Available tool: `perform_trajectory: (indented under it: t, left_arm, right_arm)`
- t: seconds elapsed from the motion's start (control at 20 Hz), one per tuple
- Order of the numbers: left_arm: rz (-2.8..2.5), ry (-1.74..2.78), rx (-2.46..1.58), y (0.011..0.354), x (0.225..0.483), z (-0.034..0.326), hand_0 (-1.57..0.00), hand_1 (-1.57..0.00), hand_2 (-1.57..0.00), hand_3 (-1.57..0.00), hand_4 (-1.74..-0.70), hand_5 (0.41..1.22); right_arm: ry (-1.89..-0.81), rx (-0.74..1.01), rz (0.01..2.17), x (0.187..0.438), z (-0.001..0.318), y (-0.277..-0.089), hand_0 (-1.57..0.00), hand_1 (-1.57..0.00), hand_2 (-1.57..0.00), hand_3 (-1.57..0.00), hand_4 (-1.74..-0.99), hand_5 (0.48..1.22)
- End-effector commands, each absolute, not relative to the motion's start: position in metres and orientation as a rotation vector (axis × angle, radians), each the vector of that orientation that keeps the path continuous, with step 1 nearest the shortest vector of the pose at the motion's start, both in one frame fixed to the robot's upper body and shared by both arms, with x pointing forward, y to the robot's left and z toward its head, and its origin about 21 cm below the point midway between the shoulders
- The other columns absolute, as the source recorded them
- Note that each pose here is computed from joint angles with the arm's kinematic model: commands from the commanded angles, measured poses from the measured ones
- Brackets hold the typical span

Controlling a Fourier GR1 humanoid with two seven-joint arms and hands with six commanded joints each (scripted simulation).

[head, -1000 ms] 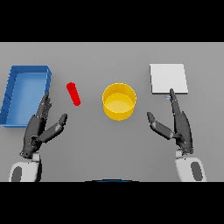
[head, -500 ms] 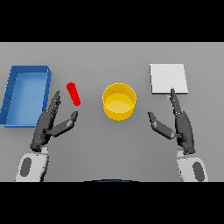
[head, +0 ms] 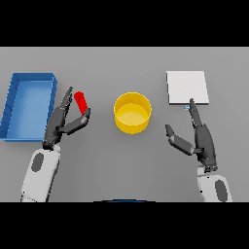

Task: Pick up the red beaker and tilt it to pour out 1 green nut into yellow bowl. Pick up the yellow bowl and place it on the metallic measuring scale.

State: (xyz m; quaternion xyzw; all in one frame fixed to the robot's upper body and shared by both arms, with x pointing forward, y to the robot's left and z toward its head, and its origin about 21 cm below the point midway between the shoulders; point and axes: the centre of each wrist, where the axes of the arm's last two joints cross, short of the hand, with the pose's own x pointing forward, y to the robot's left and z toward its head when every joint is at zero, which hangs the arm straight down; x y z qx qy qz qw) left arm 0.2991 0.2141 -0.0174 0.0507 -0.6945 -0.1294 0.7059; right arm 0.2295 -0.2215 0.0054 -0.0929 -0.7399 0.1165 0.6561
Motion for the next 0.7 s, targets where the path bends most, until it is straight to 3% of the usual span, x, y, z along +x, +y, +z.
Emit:
perform_trajectory:
  t: [0.0,0.65]
  left_arm:
    - [-0.289,-1.523,0.109,0.213,0.304,-0.021,0.00,0.00,0.00,0.00,-1.28,0.680]
    - [-0.304,-1.519,0.084,0.199,0.343,-0.017,0.00,0.00,0.00,0.00,-1.31,0.688]
  right_arm:
    - [-1.690,-0.209,0.259,0.228,0.005,-0.222,0.00,0.00,0.00,0.00,-1.267,0.635]
    - [-1.684,-0.208,0.234,0.224,0.007,-0.224,0.00,0.00,0.00,0.00,-1.269,0.640]
